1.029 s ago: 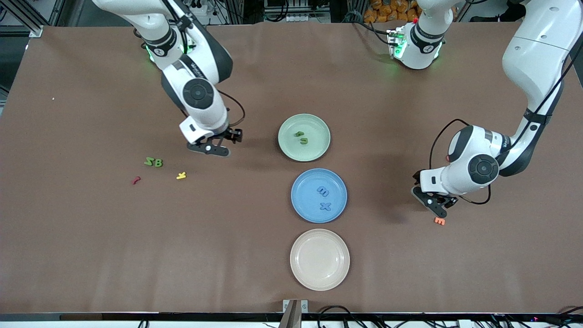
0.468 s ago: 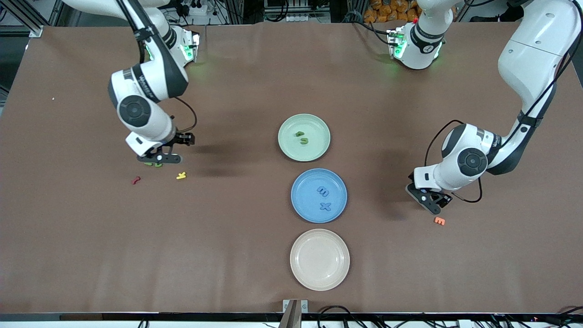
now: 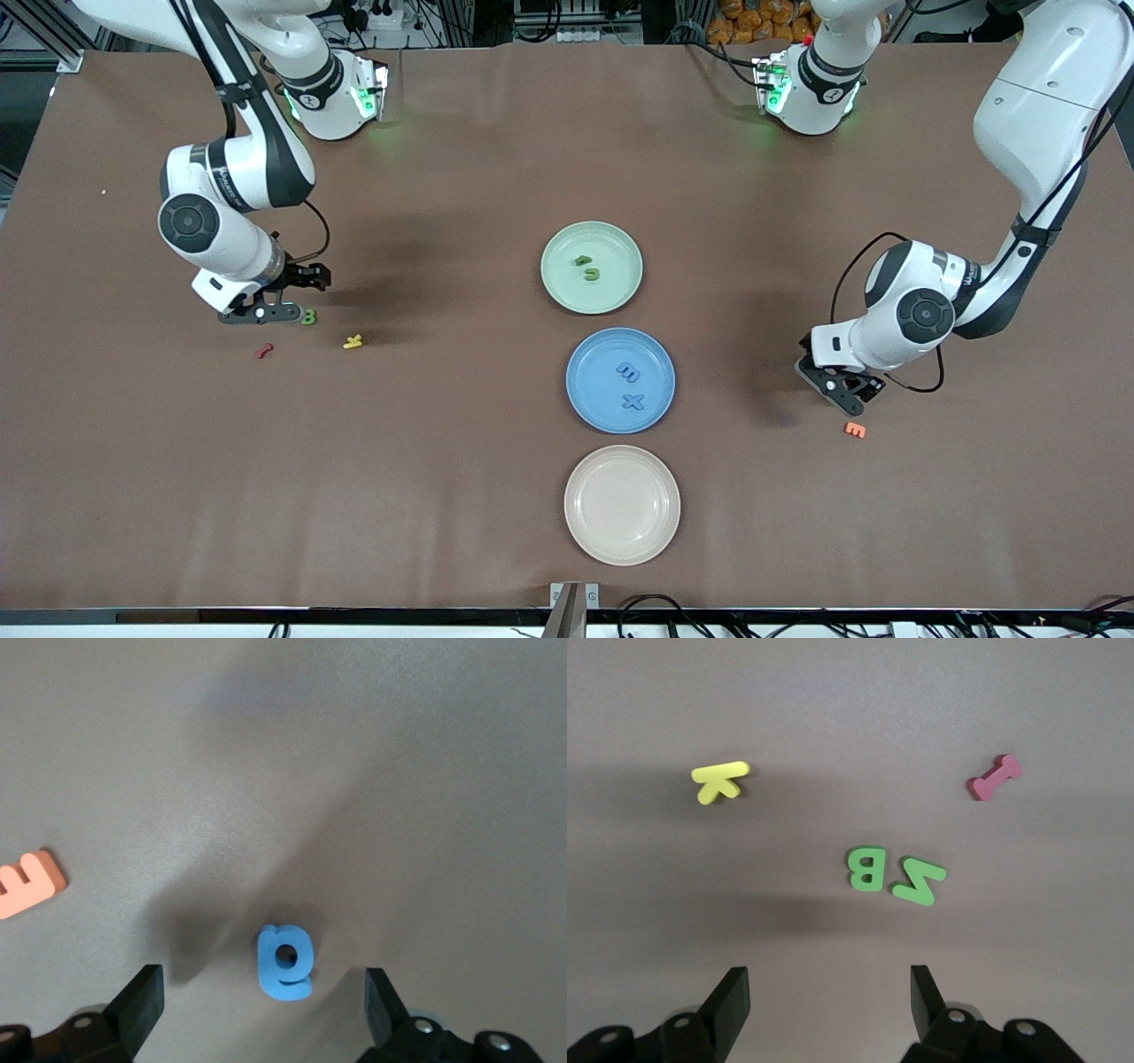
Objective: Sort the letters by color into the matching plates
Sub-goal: 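Grasp blue g with the left gripper while the right gripper grasps green B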
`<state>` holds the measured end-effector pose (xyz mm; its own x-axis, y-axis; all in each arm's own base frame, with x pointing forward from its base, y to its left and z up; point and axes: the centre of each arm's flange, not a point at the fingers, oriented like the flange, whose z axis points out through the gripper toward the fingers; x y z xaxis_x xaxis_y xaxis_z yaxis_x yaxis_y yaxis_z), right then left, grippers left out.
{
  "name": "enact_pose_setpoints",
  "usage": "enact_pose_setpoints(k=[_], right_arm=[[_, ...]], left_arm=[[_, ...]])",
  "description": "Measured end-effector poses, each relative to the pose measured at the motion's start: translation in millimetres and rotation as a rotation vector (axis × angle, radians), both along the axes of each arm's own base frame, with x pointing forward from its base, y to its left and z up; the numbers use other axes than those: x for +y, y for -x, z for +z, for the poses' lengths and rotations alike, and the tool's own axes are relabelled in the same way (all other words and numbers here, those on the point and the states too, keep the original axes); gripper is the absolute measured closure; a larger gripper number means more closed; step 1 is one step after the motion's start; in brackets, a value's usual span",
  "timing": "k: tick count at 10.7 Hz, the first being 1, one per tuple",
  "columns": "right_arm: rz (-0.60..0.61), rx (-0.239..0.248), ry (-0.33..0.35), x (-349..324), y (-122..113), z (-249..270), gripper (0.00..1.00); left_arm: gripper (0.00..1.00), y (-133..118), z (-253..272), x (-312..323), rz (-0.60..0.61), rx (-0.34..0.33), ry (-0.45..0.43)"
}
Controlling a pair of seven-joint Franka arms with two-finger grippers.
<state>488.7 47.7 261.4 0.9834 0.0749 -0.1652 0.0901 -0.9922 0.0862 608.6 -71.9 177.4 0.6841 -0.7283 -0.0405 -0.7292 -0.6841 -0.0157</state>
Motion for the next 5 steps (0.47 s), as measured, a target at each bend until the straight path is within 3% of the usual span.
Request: enact_pose_setpoints(k=[5], right_arm=[[0.035, -0.070, -0.033, -30, 20, -35, 0.23]], left_arm=[[0.00, 1, -3, -3, 0.013, -0.002, 0.006]])
